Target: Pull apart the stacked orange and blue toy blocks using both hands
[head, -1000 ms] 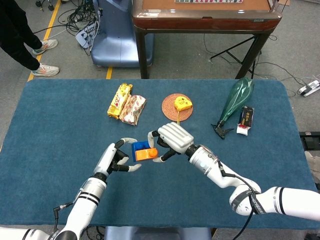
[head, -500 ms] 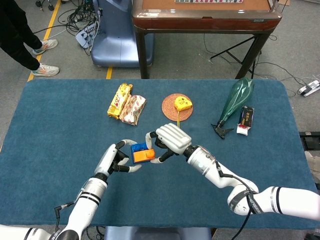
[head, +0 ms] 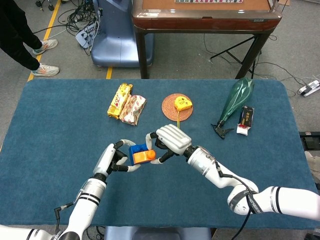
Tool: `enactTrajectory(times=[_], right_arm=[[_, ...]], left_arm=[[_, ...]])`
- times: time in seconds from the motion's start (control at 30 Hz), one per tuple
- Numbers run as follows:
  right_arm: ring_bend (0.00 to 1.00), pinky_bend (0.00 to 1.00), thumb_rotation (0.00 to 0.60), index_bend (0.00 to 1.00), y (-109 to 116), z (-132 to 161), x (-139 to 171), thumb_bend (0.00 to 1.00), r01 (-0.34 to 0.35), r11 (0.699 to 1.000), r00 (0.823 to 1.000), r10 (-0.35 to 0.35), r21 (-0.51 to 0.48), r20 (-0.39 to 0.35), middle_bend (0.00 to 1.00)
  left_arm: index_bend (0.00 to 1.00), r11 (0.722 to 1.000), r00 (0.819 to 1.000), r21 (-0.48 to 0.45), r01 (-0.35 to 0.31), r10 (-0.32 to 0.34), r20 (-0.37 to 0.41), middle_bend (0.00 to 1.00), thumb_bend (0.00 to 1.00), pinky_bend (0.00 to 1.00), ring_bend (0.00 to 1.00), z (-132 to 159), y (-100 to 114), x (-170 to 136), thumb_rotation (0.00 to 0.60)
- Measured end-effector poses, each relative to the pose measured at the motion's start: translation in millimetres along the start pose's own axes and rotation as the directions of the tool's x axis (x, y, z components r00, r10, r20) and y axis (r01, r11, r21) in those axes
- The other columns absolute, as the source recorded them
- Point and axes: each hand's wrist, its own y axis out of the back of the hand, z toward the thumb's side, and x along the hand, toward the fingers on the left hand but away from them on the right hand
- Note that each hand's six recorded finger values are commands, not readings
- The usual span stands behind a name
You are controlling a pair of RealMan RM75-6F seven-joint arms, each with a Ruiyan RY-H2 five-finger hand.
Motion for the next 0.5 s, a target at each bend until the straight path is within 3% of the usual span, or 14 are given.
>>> enactTrajectory(times=[0.5], right_arm=[[1.0, 1.0, 0.6, 0.68, 6.5, 1.5, 4.7, 0.32, 0.02, 0.999, 1.0, -0.021, -0.038, -0.018, 1.0]], left_arm=[[0.67, 0.997, 0.999, 0.067, -0.045, 0.044, 0.029, 1.0, 0.0, 1.0, 1.0, -3.8, -0.8, -1.5, 0.6]])
